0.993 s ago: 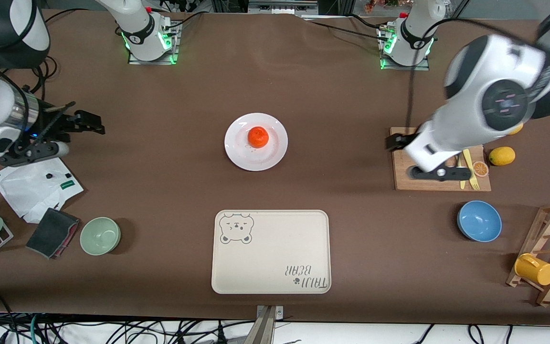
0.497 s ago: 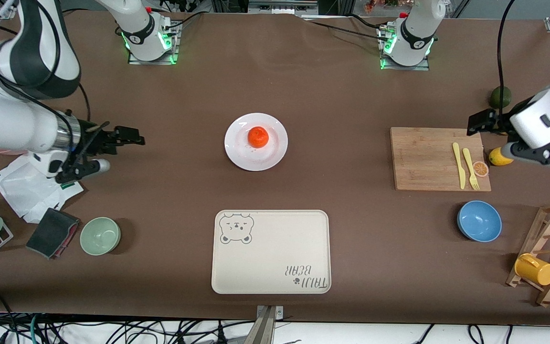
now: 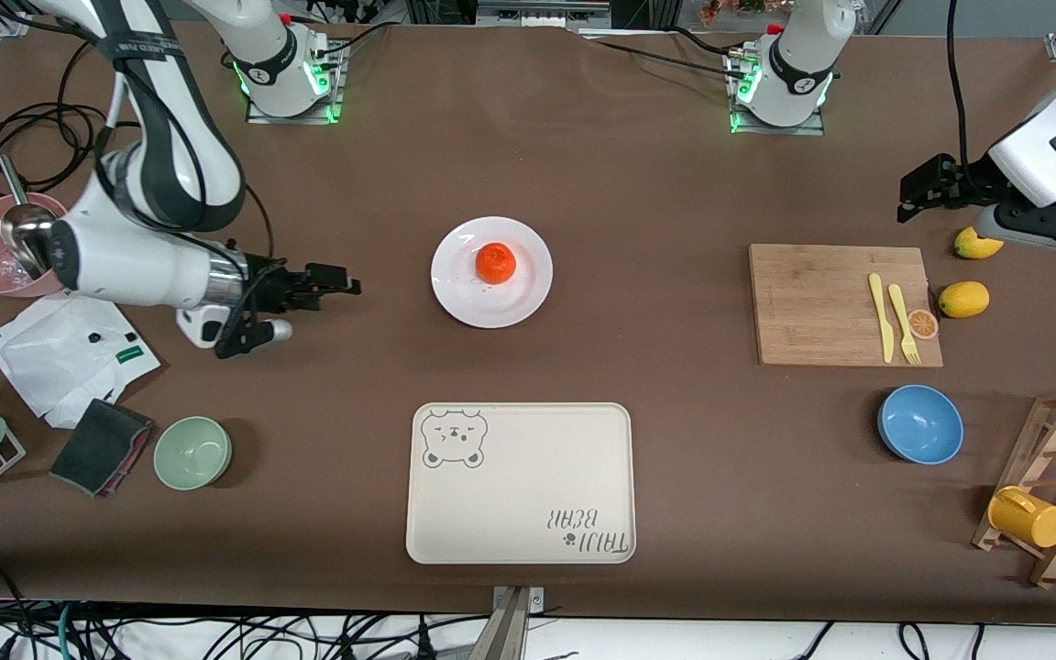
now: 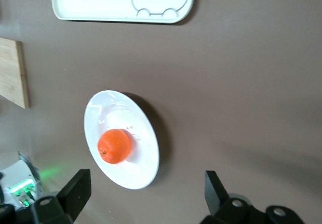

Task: Place orange and plate with both arms
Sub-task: 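Withdraw the left gripper while the right gripper reaches toward the plate, then grip the white plate rim with the right gripper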

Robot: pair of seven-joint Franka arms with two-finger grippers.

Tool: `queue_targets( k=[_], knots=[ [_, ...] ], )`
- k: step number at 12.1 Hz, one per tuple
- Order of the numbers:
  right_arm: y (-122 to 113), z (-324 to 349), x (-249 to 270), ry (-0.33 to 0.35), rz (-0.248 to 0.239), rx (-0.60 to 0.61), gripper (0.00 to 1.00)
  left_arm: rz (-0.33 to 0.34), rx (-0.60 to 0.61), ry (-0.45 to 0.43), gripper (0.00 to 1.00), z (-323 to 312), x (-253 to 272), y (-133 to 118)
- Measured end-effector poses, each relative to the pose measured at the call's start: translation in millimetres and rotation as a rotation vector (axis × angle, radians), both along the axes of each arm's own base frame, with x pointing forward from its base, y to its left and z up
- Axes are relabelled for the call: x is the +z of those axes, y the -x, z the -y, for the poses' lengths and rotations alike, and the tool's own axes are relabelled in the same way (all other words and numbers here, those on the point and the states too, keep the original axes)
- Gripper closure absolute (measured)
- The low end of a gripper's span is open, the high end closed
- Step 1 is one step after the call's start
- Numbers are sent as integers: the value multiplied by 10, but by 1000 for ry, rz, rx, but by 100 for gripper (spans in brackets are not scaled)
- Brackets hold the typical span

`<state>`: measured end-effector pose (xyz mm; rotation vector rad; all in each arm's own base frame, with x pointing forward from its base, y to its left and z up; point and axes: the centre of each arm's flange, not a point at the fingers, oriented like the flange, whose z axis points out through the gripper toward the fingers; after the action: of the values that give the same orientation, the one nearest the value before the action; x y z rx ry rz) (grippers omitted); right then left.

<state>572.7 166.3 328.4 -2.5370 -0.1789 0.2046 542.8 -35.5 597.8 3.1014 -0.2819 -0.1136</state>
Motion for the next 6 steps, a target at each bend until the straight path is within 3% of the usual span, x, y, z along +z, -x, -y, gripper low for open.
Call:
queue_targets(
  k=[6],
  knots=[
    [460, -313, -746, -153, -30, -90, 0, -9, 16, 0, 0, -89, -70, 45]
  ],
)
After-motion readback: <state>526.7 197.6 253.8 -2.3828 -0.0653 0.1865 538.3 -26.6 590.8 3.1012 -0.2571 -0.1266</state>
